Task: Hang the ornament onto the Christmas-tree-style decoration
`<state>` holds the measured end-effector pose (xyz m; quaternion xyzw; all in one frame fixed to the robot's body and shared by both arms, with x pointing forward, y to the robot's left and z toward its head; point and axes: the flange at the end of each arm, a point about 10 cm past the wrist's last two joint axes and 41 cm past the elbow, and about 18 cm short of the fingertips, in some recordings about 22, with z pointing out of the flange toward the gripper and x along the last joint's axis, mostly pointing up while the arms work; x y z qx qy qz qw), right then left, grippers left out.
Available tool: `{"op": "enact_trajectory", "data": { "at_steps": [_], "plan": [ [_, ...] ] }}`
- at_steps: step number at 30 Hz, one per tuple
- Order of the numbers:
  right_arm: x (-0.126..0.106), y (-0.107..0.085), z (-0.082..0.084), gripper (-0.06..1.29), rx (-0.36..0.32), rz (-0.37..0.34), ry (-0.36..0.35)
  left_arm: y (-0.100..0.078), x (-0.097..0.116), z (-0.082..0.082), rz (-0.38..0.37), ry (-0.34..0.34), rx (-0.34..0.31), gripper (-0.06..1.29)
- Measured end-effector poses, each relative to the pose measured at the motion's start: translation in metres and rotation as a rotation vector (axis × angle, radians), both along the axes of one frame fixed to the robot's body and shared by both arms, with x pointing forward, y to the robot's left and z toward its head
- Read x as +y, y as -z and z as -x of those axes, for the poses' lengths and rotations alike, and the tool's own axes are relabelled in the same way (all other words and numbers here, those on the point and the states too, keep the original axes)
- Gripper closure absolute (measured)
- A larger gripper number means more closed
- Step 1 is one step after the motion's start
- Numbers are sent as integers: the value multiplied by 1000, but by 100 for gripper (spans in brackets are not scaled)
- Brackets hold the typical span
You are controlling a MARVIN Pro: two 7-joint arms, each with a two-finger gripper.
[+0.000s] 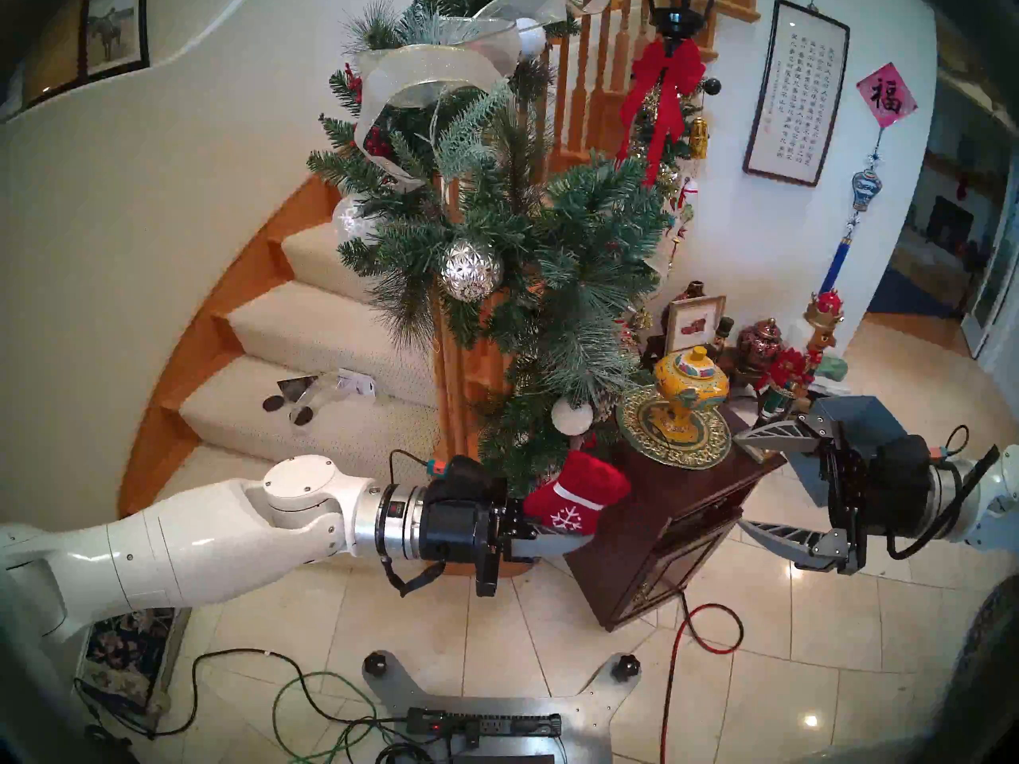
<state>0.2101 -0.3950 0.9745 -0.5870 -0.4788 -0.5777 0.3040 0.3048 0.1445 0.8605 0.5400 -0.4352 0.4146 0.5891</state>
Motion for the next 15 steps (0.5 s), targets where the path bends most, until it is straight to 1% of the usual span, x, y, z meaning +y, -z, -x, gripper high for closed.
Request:
{"op": "enact_trajectory", "data": {
  "at_steps": [6,13,15],
  "plan": [
    [-25,17,6,-1,48,5,91,-1,8,-2,8,-19,7,123],
    [-50,35,12,-1,91,18,170,-1,11,-3,14,-27,11,123],
    [-54,37,11,-1,94,23,180,-1,10,-3,15,-27,11,123]
  ]
}}
